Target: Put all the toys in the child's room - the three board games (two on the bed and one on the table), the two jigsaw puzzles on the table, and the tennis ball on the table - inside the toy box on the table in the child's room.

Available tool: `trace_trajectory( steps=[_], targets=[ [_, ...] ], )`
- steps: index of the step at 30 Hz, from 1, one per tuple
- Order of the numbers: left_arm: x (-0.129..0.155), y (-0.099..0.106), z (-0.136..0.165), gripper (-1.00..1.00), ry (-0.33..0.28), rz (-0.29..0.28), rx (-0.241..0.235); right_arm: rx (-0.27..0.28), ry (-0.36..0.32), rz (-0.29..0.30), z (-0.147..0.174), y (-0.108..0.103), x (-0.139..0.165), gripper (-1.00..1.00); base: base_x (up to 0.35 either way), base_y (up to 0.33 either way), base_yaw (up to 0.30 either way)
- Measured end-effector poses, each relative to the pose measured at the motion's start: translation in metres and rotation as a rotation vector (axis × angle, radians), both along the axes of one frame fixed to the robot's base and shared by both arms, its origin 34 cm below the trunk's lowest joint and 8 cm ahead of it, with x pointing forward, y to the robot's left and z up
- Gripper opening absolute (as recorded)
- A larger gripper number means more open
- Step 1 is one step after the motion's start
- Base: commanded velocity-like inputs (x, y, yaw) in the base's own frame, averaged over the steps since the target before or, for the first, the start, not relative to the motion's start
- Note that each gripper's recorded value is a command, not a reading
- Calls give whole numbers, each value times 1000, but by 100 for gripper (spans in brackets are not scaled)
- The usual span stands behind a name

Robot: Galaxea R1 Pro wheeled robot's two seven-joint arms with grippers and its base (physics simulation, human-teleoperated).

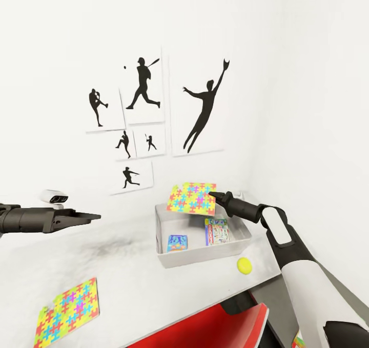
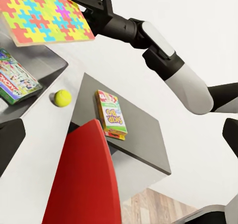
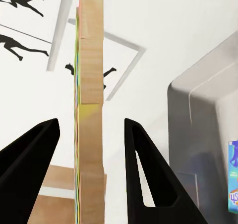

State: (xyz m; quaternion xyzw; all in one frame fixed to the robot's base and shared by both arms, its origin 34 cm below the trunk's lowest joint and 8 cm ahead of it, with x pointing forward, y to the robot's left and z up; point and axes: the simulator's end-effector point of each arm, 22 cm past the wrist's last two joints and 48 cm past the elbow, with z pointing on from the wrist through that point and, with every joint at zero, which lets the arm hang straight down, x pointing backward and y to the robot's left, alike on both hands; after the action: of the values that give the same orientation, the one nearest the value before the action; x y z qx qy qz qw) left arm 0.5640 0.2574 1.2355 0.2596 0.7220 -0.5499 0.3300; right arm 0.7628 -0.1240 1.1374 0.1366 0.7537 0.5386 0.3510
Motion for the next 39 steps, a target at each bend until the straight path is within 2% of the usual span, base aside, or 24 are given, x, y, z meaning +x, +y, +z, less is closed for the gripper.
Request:
trace_trajectory(
  steps=[27, 29, 35, 39],
  targets=[
    [1, 2, 2, 100, -6, 7, -4, -8, 5, -3, -2, -1, 0, -100, 20, 0, 0],
    [1, 2, 2, 100, -6, 7, -4, -17, 15, -8, -5, -2, 1, -100, 0, 0, 0],
    [1, 2, 2, 100, -6, 7, -4, -91, 77, -49, -21, -12, 8, -100, 0, 0, 0],
    [1, 2, 2, 100, -5, 7, -4, -135, 161, -60, -44, -18, 13, -100, 0, 0, 0]
  ],
)
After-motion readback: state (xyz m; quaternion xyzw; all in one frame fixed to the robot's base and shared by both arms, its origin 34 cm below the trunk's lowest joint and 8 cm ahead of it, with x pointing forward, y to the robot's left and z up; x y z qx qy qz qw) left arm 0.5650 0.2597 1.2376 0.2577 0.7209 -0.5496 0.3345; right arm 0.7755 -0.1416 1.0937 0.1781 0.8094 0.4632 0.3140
